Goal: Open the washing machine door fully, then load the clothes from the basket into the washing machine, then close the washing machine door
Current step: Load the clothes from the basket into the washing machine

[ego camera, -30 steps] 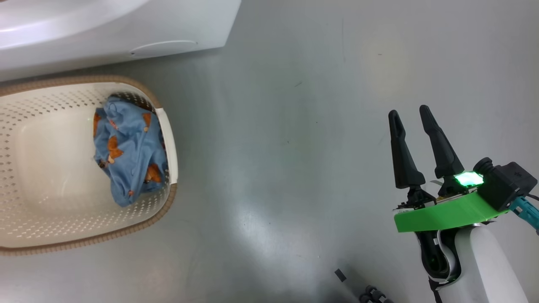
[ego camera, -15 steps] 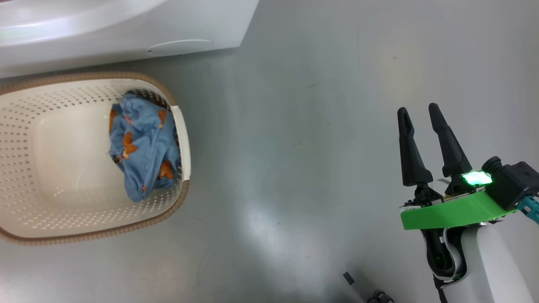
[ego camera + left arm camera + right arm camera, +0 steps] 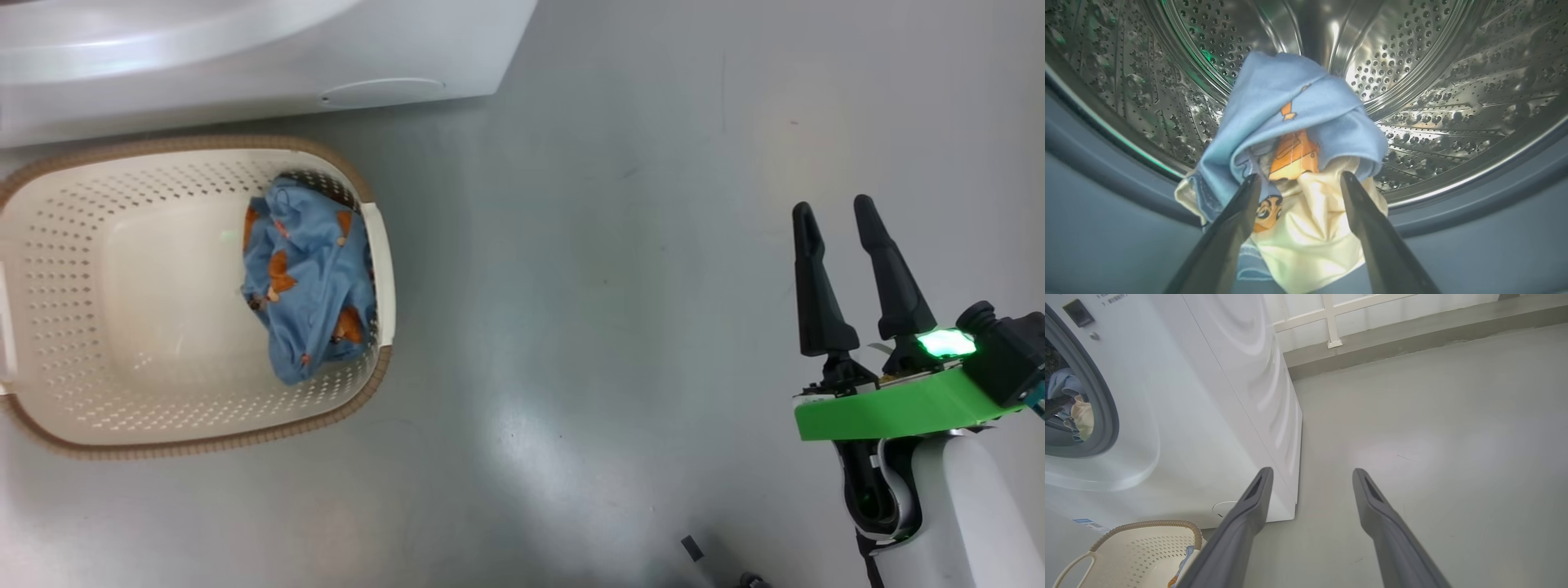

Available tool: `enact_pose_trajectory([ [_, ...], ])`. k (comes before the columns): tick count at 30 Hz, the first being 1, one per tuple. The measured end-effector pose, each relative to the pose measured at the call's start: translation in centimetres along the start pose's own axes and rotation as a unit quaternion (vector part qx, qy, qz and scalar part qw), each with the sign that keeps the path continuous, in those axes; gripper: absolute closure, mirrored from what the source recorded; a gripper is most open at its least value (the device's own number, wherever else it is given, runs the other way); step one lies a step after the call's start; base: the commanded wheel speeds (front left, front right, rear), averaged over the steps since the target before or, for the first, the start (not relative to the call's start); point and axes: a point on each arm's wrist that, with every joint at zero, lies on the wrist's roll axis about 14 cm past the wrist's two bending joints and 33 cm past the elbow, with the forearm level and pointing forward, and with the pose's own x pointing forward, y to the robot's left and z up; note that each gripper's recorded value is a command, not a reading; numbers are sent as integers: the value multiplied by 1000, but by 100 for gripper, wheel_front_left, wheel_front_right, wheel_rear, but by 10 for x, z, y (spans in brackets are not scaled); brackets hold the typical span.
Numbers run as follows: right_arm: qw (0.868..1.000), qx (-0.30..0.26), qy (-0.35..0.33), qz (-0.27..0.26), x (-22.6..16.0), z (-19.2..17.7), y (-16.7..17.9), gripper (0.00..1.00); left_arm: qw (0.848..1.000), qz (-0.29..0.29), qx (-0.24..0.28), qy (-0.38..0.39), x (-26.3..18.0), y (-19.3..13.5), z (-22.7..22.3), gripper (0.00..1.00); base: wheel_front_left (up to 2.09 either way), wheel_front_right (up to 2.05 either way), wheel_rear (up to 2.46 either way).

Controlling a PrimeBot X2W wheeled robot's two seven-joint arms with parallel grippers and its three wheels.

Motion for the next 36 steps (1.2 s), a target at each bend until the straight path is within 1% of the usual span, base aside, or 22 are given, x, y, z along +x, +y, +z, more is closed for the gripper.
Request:
enact_pose_trajectory([
  [6, 1000, -3, -4, 6, 2, 3, 2, 0, 1000, 5, 1, -3, -22, 3, -10, 0, 0, 0, 0],
  [9, 1000, -5, -7, 9, 3, 5, 3, 0, 1000, 4, 10, -3, -36, 2, -15, 0, 0, 0, 0],
  [18, 1000, -9, -10, 9, -2, 11, 1, 0, 1000, 21, 19, 6, -86, 7, -34, 0, 0, 0, 0],
  [20, 1000, -11, -9, 10, -6, 11, 1, 0, 999, 35, 13, 3, -103, 12, -35, 0, 0, 0, 0],
  [22, 1000, -11, -8, 10, -7, 11, 1, 0, 999, 39, 12, 2, -108, 14, -35, 0, 0, 0, 0],
  [30, 1000, -15, -11, 14, -10, 17, 1, 0, 998, 59, 24, 3, -154, 19, -40, 0, 0, 0, 0],
  [36, 1000, -16, -4, 12, -15, 13, 0, 0, 997, 71, 28, -3, -176, 21, -35, 0, 0, 0, 0],
])
